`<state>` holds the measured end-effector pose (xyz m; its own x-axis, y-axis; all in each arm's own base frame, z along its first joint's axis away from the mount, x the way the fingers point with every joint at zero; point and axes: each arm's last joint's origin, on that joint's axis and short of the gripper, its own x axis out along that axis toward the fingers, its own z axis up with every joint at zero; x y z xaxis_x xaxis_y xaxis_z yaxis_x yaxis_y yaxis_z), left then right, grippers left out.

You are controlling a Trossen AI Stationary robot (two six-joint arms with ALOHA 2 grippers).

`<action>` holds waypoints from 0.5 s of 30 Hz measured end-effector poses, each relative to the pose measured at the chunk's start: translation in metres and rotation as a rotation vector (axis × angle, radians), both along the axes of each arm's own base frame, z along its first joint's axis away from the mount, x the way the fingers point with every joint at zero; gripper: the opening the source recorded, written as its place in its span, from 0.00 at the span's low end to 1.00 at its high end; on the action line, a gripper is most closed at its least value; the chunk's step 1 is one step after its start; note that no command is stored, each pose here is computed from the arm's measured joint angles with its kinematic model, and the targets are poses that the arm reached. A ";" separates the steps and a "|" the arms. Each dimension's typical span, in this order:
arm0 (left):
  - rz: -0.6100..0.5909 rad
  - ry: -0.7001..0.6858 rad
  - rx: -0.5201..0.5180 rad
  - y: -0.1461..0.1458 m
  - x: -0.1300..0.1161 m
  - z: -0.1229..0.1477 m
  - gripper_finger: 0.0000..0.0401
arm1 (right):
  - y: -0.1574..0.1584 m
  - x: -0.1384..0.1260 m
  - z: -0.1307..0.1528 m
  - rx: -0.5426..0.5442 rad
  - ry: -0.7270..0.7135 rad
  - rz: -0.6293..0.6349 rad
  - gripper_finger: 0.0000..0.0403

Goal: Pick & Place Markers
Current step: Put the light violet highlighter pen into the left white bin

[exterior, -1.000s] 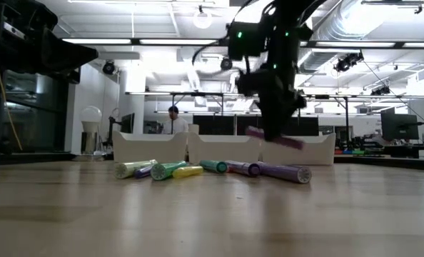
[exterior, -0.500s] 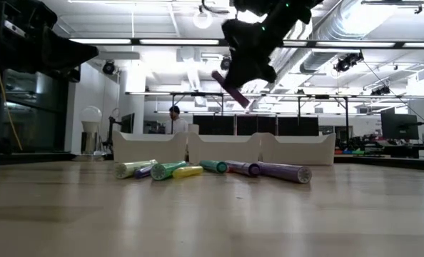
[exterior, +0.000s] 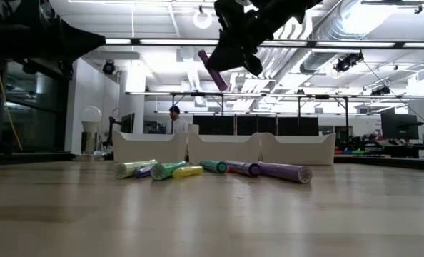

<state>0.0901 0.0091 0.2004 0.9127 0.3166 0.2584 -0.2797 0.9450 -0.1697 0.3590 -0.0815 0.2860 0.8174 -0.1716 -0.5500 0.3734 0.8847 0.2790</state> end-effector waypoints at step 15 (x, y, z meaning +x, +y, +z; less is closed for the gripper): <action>-0.020 -0.071 -0.318 0.002 0.013 -0.001 0.36 | -0.002 0.011 0.024 -0.024 -0.278 0.072 0.14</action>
